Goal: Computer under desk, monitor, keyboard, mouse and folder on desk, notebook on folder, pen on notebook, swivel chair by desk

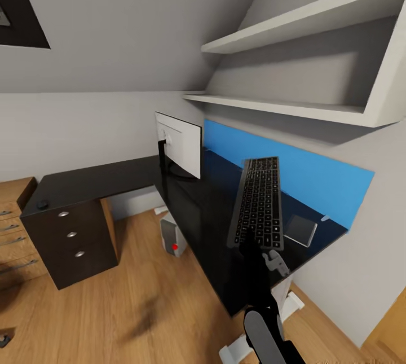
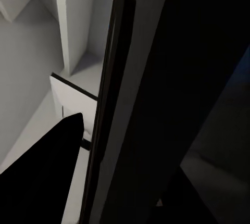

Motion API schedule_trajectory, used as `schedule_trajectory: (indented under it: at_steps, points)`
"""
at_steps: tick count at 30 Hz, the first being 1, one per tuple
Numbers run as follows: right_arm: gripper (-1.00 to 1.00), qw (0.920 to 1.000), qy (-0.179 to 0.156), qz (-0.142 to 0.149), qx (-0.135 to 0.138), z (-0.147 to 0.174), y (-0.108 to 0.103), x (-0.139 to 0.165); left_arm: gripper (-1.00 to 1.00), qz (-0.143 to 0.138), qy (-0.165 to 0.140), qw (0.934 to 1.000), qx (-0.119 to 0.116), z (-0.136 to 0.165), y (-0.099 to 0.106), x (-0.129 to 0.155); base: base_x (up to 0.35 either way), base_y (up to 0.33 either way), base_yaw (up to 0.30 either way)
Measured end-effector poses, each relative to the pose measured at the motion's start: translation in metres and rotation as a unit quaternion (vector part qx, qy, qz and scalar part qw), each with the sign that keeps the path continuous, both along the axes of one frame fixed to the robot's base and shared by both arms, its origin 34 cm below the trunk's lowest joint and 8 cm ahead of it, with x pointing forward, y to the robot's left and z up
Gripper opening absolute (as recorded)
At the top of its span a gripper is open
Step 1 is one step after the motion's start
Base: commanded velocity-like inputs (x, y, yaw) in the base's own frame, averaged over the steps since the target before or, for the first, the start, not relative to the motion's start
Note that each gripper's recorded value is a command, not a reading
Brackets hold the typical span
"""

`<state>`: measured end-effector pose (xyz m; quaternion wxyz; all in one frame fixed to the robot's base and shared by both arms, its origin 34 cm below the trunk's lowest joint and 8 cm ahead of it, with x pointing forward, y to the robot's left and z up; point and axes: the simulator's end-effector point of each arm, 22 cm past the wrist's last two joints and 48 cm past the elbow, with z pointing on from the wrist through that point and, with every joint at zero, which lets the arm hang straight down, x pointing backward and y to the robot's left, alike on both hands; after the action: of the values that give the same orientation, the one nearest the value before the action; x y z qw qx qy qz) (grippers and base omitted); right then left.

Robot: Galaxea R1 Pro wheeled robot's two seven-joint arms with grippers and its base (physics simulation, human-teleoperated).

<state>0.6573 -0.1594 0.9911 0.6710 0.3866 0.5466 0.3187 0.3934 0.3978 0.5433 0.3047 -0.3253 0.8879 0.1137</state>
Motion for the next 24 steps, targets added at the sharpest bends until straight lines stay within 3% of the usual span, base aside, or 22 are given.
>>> schedule_trajectory:
  at_steps: [8, 15, 19, 24]
  points:
    - [-1.0, 1.0, -0.002, -0.002, 0.0, 0.002, -0.001, -0.001, 1.0, -0.003, -0.004, 1.0, -0.004, 0.001, -0.002, 0.002, 0.12, 0.197, -0.249]
    - [-1.0, 1.0, -0.004, -0.003, 0.001, 0.003, -0.001, -0.001, 1.0, -0.007, -0.002, 1.0, -0.005, 0.0, -0.003, 0.002, 0.044, 0.052, -0.253]
    - [-1.0, 1.0, -0.005, -0.003, 0.001, 0.004, -0.001, -0.001, 1.0, -0.033, 0.0, 0.9995, 0.0, 0.0, -0.009, 0.005, 0.145, 0.205, -0.253]
    - [-1.0, 1.0, -0.005, -0.003, 0.001, 0.004, -0.002, -0.001, 1.0, -0.04, 0.001, 0.9992, 0.001, 0.001, -0.011, 0.007, 0.079, 0.292, -0.255]
